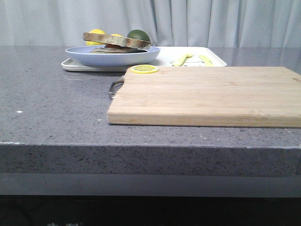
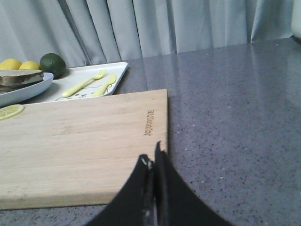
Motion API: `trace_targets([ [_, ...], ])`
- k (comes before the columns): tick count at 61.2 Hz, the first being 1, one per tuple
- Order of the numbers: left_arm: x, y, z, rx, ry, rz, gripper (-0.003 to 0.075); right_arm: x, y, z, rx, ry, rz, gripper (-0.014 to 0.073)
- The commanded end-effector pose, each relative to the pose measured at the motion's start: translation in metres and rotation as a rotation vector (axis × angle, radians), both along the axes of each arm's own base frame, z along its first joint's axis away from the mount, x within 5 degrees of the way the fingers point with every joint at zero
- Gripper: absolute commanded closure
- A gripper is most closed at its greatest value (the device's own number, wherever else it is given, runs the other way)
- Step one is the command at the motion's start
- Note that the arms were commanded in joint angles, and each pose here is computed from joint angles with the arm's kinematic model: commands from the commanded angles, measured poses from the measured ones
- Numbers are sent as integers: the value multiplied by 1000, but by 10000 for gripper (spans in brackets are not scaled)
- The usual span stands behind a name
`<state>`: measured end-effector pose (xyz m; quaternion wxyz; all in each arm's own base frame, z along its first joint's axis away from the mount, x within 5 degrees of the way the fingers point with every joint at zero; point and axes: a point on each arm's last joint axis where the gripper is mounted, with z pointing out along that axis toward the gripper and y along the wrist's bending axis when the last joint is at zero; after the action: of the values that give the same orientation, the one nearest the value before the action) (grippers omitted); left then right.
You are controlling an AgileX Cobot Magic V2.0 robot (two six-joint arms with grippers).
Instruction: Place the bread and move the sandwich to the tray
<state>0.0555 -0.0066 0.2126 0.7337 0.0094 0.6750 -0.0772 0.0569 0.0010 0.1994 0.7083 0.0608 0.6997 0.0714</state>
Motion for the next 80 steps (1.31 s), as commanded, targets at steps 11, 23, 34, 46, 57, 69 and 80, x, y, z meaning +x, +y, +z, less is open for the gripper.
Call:
trace_targets([
  [11, -3, 0, 8, -12, -107, -6, 741, -2, -1, 12, 7, -135, -17, 666],
  [23, -3, 0, 8, -12, -107, -6, 741, -2, -2, 12, 6, -135, -29, 666],
  [34, -3, 0, 8, -12, -107, -6, 741, -2, -1, 12, 7, -135, -15, 666],
  [46, -3, 0, 8, -12, -107, -6, 741, -2, 0, 12, 7, -135, 1, 666],
  [57, -3, 0, 8, -12, -107, -6, 741, -2, -2, 12, 5, -135, -20, 666],
  [69, -3, 0, 8, -12, -107, -6, 741, -3, -1, 13, -19, -142, -21, 666],
  [80, -3, 0, 8, -12, -107, -6, 741, -3, -1, 13, -50, -143, -22, 666],
])
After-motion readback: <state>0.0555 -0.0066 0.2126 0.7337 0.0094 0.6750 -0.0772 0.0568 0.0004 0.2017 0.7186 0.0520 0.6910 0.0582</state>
